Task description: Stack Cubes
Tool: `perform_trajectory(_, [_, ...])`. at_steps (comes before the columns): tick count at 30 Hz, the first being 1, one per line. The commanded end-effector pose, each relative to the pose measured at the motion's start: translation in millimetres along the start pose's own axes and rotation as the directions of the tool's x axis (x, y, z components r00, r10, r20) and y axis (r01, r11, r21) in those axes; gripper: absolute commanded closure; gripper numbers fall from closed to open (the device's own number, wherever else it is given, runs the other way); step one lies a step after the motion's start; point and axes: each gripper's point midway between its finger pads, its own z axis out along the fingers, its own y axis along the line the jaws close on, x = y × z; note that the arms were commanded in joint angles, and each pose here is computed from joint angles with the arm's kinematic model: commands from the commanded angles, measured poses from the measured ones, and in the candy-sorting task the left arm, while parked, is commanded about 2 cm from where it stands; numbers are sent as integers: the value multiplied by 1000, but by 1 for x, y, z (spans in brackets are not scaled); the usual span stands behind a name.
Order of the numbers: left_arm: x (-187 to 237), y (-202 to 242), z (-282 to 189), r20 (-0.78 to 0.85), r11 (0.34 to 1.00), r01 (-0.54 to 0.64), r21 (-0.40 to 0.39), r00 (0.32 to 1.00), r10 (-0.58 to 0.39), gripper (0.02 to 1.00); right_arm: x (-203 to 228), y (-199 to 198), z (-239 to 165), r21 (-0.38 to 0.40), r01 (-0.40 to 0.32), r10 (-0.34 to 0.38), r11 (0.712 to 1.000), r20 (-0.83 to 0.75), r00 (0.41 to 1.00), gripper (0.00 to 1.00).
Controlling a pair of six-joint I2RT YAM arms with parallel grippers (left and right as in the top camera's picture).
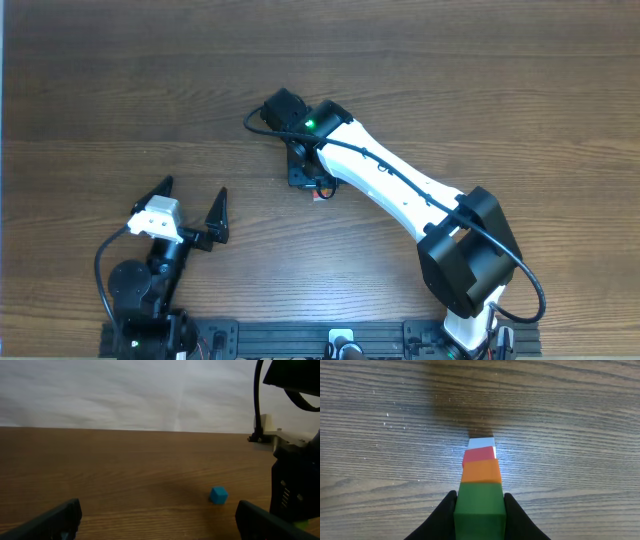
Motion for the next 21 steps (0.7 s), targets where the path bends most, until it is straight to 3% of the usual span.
perform_trajectory(1, [1,-1,0,2,1000,-12,9,1000,12,18,1,-4,7,15,-19,19,1000,-13,1000,741])
perform_trajectory(5, [1,-1,0,2,1000,-12,9,1000,12,18,1,-4,7,15,-19,19,1000,-12,1000,652])
perform_trajectory(17, [1,-1,0,2,1000,-12,9,1000,12,18,1,-4,7,15,-19,19,1000,-13,1000,507])
perform_trajectory(20, [1,-1,0,2,1000,-12,9,1000,12,18,1,-4,7,15,-19,19,1000,-13,1000,397])
perform_trajectory(21, [1,-1,0,2,1000,-12,9,1000,12,18,1,-4,7,15,-19,19,1000,-13,1000,270])
